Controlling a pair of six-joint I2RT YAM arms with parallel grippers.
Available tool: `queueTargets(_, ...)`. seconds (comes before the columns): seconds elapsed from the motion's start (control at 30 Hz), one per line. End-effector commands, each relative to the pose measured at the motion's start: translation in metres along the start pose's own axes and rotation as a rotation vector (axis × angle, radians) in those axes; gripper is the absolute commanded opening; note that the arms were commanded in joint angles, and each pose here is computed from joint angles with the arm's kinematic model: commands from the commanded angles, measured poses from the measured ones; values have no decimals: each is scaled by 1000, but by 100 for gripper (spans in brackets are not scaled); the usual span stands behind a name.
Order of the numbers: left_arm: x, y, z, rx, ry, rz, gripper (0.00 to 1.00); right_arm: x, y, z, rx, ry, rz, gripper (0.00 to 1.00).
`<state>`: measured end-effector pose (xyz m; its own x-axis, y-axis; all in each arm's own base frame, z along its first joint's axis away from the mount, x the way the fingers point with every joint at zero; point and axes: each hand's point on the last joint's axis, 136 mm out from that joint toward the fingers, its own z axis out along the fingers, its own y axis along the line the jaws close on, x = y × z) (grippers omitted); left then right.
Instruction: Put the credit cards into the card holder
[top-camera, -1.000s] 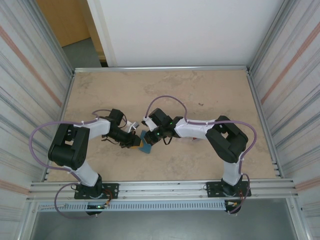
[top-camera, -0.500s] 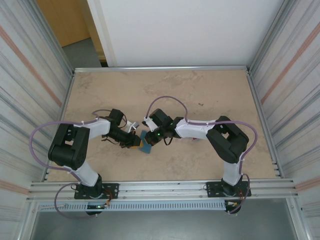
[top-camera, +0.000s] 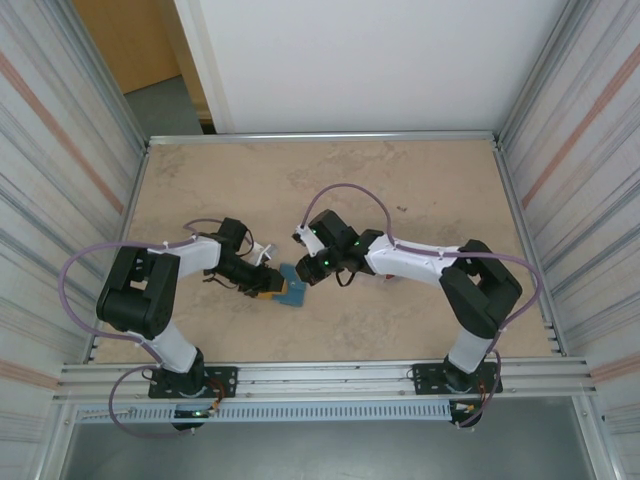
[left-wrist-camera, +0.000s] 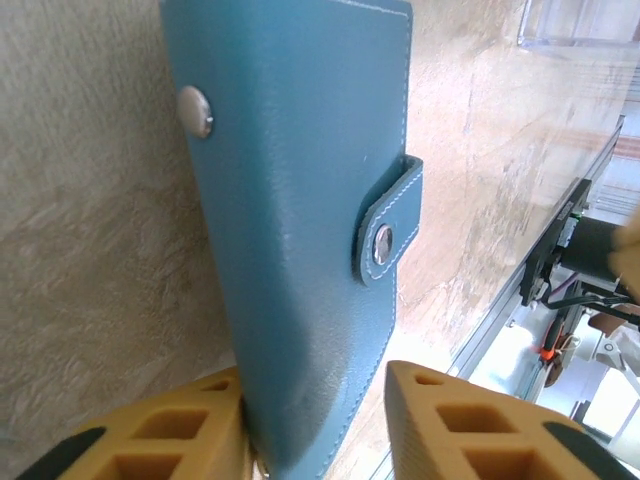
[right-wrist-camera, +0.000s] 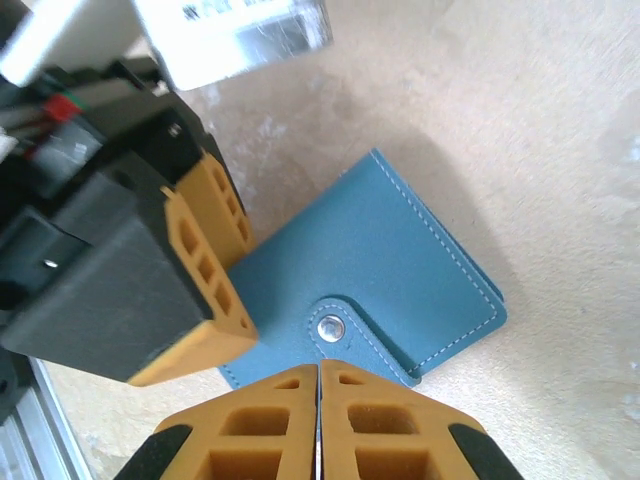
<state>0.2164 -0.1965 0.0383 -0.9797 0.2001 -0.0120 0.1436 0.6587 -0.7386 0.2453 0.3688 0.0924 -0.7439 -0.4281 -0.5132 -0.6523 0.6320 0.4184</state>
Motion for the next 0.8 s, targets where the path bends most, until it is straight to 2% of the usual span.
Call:
queueTargets(0.0, -1, -1, -3, -17, 5, 0, 42, 13, -10, -5, 40, 34, 38, 8)
queueTargets(0.13, -2, 0, -6, -36, -8, 8, 50, 15, -11, -6, 44, 33, 49, 8)
queueTargets(0.23, -2, 1, -9, -50, -19, 14, 60, 13, -11, -13, 53, 13, 49, 8)
queueTargets(0.43, -5, -1, -15, -53, -41, 33, 65, 0, -22, -45, 129, -68, 56, 14)
queueTargets(0.6, -15, -6, -28, -60, -88, 104, 76, -6, -54, -93, 246, -165, 110, 33)
queueTargets(0.77, -34, -9, -60, -140, -203, 230, 91, -3, -96, -149, 390, -265, 186, 55)
